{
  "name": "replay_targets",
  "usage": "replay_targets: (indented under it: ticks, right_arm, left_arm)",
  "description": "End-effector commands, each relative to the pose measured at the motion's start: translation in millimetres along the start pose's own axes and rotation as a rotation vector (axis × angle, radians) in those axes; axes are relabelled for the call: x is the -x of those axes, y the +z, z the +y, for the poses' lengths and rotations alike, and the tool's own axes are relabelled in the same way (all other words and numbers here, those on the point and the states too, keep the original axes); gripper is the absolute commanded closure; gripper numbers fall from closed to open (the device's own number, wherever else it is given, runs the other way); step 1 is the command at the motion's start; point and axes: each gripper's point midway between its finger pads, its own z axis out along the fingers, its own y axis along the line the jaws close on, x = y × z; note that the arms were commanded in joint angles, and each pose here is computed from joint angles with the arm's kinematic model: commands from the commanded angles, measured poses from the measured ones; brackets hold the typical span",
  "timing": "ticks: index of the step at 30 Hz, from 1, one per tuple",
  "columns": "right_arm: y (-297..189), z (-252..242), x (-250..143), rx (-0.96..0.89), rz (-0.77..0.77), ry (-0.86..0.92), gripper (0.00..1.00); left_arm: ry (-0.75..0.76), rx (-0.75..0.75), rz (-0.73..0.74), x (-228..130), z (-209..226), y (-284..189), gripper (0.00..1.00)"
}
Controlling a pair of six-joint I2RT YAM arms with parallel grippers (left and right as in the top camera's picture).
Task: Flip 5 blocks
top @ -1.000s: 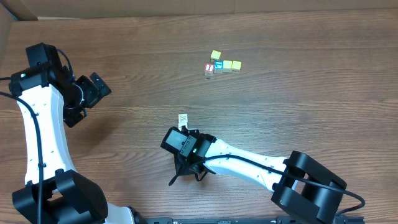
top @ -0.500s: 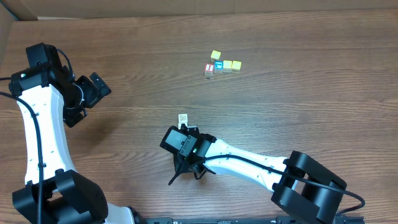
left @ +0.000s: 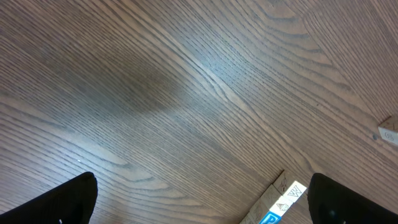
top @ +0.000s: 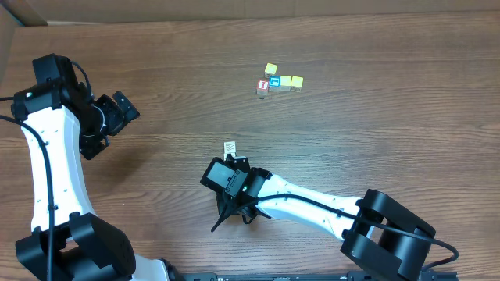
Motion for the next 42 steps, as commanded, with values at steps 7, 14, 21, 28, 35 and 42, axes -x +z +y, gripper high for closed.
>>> replay_targets:
  ticks: [7, 14, 21, 28, 35, 42]
  right_arm:
    - [2.4, -0.9, 4.1, 0.0, -0.015, 0.008, 0.93]
    - [-27.2, 26.6, -0.7, 0.152, 0.1, -0.057, 0.84]
    - [-97.2, 27.6, 47.9, 0.195, 0.013, -0.082, 0.82]
    - [-115.3, -20.1, 73.4, 0.112, 0.034, -0.054, 0.8]
    - [-118.5, -55.9, 93.2, 0.072, 0.026, -0.038, 0.96]
    - [-119.0, -93.0, 71.5, -0.022, 0.14, -0.196, 0.96]
  left_arm:
    - [0.0, 0.001, 0.009, -2.6, -0.6, 2.5, 0.0]
    - [0.0, 0.001, 0.009, -2.6, -0.6, 2.5, 0.0]
    - [0.0, 0.001, 0.009, -2.6, -0.6, 2.5, 0.0]
    - [0.0, 0.001, 0.009, -2.6, -0.6, 2.5, 0.0]
    - [-0.019, -0.015, 0.0, -0.1, -3.9, 2.5, 0.0]
    - [-0.062, -0.131, -0.038, 12.9, -25.9, 0.7, 0.0]
